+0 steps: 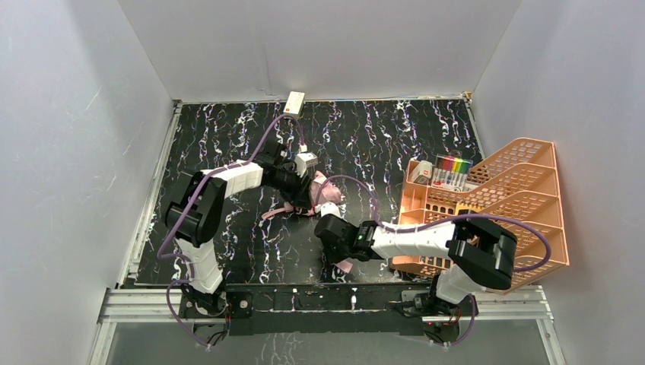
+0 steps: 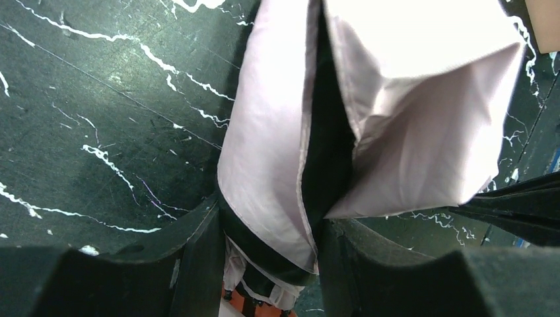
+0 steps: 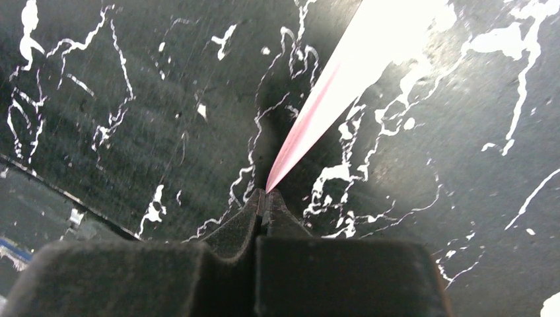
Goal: Put away the umbrella
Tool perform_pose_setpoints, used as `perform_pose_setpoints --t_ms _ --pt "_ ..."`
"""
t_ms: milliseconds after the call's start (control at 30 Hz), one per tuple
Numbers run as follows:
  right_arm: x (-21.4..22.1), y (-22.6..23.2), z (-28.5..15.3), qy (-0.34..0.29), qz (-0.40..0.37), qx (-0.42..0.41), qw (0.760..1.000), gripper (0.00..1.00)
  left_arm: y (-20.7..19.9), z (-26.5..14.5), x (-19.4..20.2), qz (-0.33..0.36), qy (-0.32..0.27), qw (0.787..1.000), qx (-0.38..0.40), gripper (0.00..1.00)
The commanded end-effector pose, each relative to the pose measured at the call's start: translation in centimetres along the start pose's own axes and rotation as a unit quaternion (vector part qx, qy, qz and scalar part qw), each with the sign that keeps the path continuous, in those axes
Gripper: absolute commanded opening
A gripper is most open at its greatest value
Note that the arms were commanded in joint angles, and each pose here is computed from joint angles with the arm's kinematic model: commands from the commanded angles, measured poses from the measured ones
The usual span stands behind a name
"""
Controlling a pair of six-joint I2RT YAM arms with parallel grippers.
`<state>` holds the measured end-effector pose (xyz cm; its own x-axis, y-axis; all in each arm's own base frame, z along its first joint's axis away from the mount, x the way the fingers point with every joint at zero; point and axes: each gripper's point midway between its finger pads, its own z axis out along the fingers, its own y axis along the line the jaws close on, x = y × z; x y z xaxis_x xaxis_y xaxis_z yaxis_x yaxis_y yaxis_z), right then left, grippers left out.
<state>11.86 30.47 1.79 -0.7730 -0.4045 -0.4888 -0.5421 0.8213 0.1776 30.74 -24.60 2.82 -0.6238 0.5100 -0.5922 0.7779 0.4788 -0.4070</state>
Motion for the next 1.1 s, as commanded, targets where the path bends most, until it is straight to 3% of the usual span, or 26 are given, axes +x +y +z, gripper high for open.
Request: perform_pose_setpoints --t_ms 0,267,667,867,1067 --pt "12.2 -0.4 -3.3 0.219 -0.02 -0.024 0.975 0.0 5.7 -1.6 0.3 -0.014 0.004 0.991 -0.131 0.0" --pt "11.5 2.8 -5.1 0.186 -0.005 -0.131 0.974 0.0 5.4 -1.6 0.7 -0.02 -0.003 0.99 -0.141 0.0" --pt "11.9 0.4 -4.4 0.177 0.038 -0.064 0.981 0.0 -0.5 -0.4 5.3 0.076 0.047 0.988 -0.128 0.0" --pt "10.9 0.6 -5.4 0.158 0.045 -0.101 0.981 0.13 -0.6 -0.3 6.7 0.115 0.061 0.979 -0.159 0.0" --pt "10.5 -0.6 -5.9 0.153 0.057 -0.086 0.983 0.25 -0.2 0.0 7.3 0.129 0.075 0.971 -0.187 0.0"
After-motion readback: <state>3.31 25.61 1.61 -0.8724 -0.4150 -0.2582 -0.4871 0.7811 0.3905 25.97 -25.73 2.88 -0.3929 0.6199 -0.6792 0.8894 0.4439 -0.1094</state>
